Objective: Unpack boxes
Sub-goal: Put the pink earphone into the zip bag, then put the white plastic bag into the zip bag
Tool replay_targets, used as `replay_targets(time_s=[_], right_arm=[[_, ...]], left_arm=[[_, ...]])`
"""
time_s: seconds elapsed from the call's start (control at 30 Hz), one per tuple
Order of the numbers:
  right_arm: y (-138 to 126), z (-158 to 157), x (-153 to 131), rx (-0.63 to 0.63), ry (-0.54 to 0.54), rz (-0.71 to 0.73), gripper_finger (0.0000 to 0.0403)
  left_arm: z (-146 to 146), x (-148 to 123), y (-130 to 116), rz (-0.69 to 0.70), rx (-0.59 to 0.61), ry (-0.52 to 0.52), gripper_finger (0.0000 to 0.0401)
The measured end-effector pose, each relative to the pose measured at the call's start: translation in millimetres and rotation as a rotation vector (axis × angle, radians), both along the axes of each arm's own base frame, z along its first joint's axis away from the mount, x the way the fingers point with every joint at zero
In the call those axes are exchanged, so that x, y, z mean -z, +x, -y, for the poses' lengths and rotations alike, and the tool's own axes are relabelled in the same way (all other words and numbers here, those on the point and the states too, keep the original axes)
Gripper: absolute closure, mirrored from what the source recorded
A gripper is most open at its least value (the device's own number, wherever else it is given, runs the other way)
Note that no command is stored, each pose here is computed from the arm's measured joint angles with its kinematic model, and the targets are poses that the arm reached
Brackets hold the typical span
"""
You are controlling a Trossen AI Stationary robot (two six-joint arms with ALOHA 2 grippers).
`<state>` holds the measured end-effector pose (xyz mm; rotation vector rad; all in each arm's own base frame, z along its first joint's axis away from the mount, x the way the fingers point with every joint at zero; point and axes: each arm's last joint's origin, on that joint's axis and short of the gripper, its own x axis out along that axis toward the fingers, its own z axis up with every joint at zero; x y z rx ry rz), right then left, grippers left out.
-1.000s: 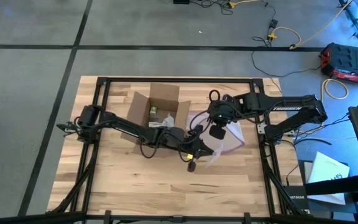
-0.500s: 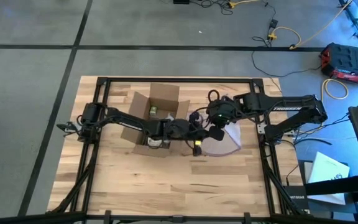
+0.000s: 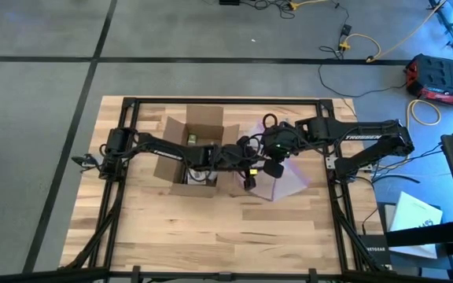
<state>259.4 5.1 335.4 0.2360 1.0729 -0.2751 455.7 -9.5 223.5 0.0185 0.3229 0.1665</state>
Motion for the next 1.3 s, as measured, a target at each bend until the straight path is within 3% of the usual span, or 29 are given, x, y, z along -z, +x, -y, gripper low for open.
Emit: replay_targets(time_s=[0.13,0.27,0.37,0.53,0.73,0.83,1.0,1.07,1.17,1.3], right_arm=[[0.1,-0.2,0.1,-0.003,0.006,0.0,0.0403],[-0.8,-0.2,0.4,-0.004,0.007,-0.011,0.0403],[-3.2,-0.2,0.9,-0.012,0.003,-0.036,0.0403],[-6.3,0.5,2.1,-0.043,-0.035,-0.075,0.0403],[-7.1,1.1,2.4,-0.06,-0.06,-0.086,0.0403],[-6.8,1.2,2.5,-0.063,-0.063,-0.085,0.0403],[-6.9,1.2,2.5,-0.076,-0.068,-0.088,0.0403],[-6.8,1.2,2.5,-0.076,-0.068,-0.087,0.0403],[-6.6,1.2,2.4,-0.079,-0.07,-0.085,0.0403],[-6.6,1.2,2.4,-0.08,-0.069,-0.086,0.0403]], left_arm=[[-1.1,4.0,-1.4,-0.043,-0.002,-0.005,0.0195],[4.9,-4.7,-0.8,0.02,0.04,0.01,0.015],[20.5,-27.6,-6.2,0.103,0.171,0.064,0.0138],[43.8,-69.2,-29.2,0.14,0.27,0.118,0.0132],[50.4,-100.2,-71.4,-0.037,0.315,0.151,0.0132],[43.8,-106.4,-95.0,-0.183,0.225,0.135,0.0132],[2.6,-114.2,-135.6,-0.367,-0.175,-0.032,0.0132],[-13.2,-114.5,-145.2,-0.407,-0.278,-0.076,0.0132],[-32.8,-103.3,-148.7,-0.453,-0.323,-0.159,0.0132],[-57.6,-66.6,-151.1,-0.489,-0.313,-0.373,0.0132]])
